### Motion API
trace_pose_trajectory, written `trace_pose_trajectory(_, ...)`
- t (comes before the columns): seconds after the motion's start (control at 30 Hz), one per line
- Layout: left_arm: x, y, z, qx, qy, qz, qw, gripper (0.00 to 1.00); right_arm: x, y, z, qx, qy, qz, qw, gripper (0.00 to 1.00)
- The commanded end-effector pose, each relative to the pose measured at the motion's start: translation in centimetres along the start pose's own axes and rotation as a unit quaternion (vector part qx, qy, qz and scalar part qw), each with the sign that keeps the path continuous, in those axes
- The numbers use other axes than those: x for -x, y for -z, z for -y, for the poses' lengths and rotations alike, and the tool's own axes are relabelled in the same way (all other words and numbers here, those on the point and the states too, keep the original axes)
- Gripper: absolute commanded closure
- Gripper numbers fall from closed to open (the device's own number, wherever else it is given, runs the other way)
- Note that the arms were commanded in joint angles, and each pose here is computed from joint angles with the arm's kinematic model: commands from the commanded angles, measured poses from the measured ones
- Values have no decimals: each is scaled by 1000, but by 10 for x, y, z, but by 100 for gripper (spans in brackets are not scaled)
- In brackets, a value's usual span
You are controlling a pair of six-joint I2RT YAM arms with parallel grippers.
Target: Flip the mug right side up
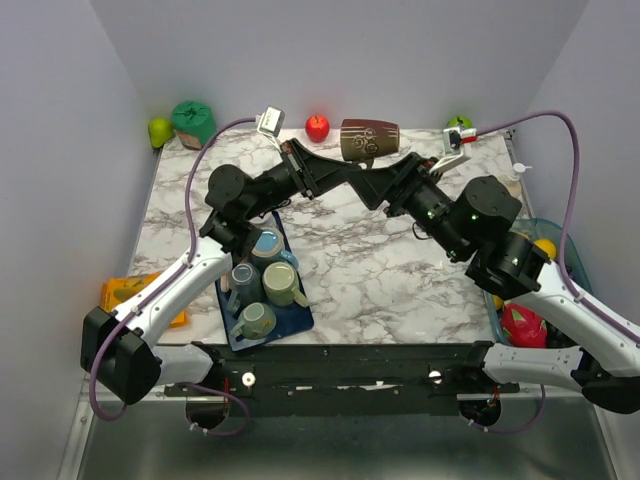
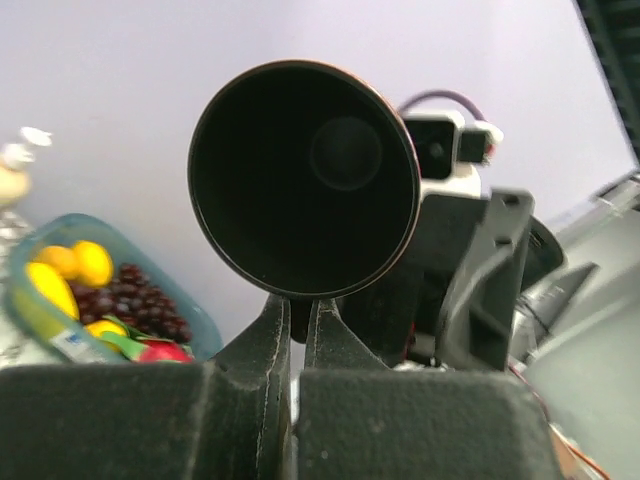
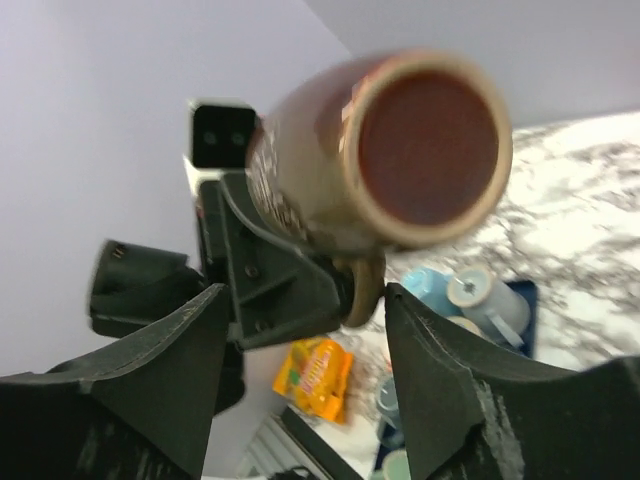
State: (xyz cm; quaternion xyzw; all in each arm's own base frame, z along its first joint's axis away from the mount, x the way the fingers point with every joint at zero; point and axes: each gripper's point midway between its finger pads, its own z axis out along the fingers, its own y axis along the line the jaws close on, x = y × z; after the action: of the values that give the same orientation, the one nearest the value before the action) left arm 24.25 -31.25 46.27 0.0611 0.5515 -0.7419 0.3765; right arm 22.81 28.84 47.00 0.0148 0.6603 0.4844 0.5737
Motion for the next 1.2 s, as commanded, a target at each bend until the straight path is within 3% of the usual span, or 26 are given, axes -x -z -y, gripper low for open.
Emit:
trace_pose_trajectory(0.0,32,-5,-5,59,-65,58,994,100,-40,11,51,-103,23,-59,993,26)
trace_pose_trajectory(0.23,41,0,-69,203,-137,39,969,100,-62,41,119,-250,16,-71,966,22)
trace_pose_trajectory(0.33,47,17,-118,317,-190,10,929,100,-67,52,129,-257,19,-74,963,22)
trace_pose_trajectory(0.37,53,30,-144,380,-221,-1,898,100,-67,56,129,-258,20,-77,963,22)
trace_pose_trajectory(0.43,58,43,-169,435,-244,-15,867,100,-71,61,136,-268,24,-86,959,22)
trace_pose_trajectory(0.47,63,57,-192,488,-255,-20,835,100,-76,66,140,-277,28,-95,956,22)
trace_pose_trajectory(0.6,63,80,-246,573,-283,-76,765,100,-83,75,150,-297,35,-115,947,22)
trace_pose_trajectory(0.87,50,100,-332,667,-278,-184,667,100,-91,89,162,-321,46,-135,936,22)
trace_pose_trajectory(0.97,45,105,-353,678,-280,-206,647,100,-92,91,165,-326,47,-137,934,21)
trace_pose_trajectory(1.17,36,110,-374,687,-273,-236,631,100,-96,94,169,-333,48,-145,930,21)
